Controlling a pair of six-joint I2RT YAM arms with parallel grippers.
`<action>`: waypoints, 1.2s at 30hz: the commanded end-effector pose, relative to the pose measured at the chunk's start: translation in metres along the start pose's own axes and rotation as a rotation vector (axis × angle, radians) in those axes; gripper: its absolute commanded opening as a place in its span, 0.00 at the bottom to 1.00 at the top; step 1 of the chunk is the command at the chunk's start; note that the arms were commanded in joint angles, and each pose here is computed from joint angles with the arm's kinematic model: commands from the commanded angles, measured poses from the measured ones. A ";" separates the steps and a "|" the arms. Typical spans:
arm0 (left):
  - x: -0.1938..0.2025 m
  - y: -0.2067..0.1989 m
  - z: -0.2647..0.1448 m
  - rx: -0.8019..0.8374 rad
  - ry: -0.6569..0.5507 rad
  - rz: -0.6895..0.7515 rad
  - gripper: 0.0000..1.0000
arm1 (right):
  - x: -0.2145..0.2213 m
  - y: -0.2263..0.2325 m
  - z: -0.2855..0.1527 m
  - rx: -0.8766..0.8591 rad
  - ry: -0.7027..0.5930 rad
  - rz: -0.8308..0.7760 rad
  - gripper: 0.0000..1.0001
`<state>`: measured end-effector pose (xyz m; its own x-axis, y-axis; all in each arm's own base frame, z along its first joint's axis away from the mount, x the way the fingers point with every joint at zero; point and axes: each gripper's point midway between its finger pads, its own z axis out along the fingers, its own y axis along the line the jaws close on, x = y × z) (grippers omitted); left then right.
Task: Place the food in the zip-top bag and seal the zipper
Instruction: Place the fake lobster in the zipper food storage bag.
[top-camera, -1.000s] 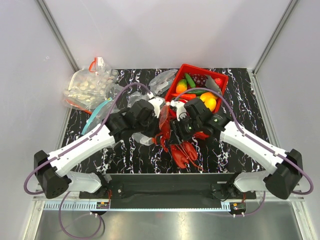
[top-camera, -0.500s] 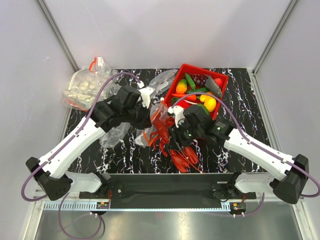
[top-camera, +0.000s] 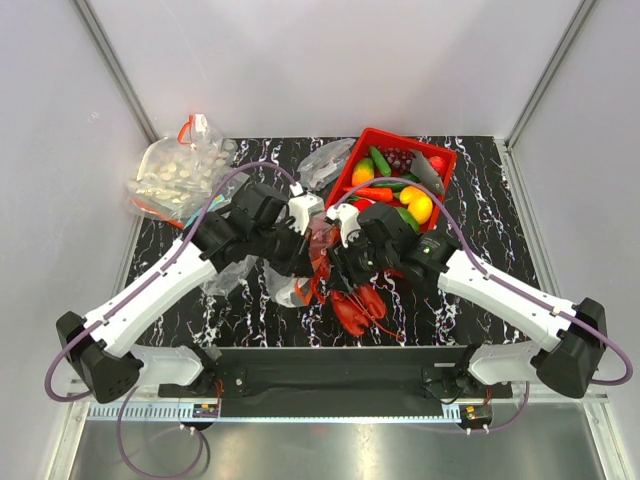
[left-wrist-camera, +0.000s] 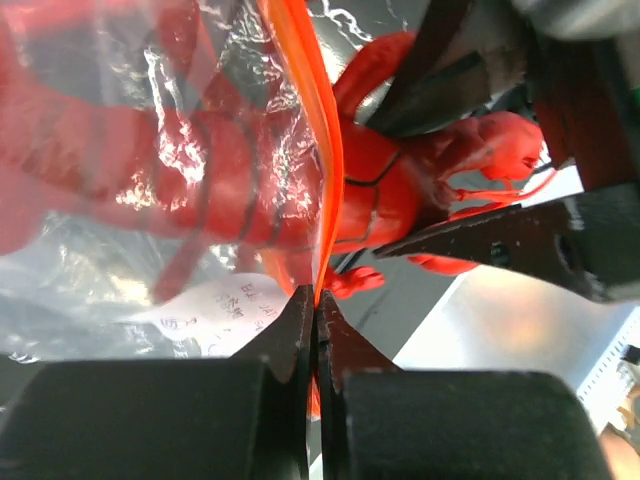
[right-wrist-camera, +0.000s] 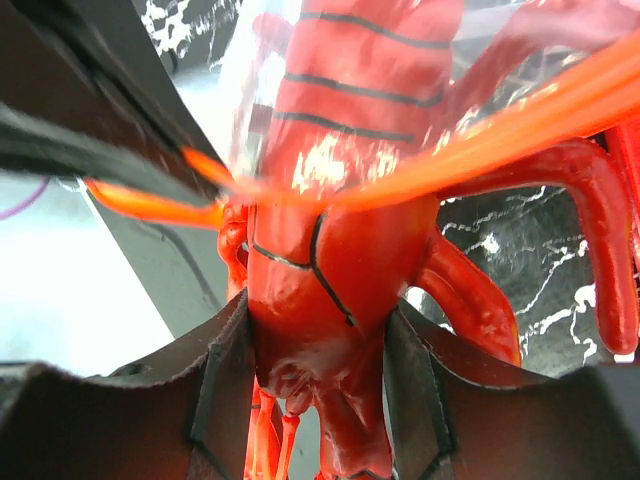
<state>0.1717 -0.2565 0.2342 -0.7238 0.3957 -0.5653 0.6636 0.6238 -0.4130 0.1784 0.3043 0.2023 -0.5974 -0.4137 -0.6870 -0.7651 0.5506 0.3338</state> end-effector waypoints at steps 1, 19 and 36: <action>-0.015 -0.031 -0.008 0.154 -0.119 -0.007 0.00 | -0.042 0.019 -0.011 -0.056 -0.170 -0.039 0.04; -0.021 -0.090 -0.024 0.512 -0.231 -0.028 0.00 | -0.049 -0.020 0.031 0.066 -0.299 0.115 0.01; -0.012 -0.006 0.052 0.149 -0.220 -0.123 0.00 | -0.040 -0.025 -0.004 0.144 -0.314 0.208 0.50</action>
<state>0.1687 -0.2922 0.2163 -0.7630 0.2039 -0.6134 0.6156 0.5186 -0.5934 0.2096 0.3044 0.1987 -0.6423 -0.1200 -0.7570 -0.6035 0.6881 0.4029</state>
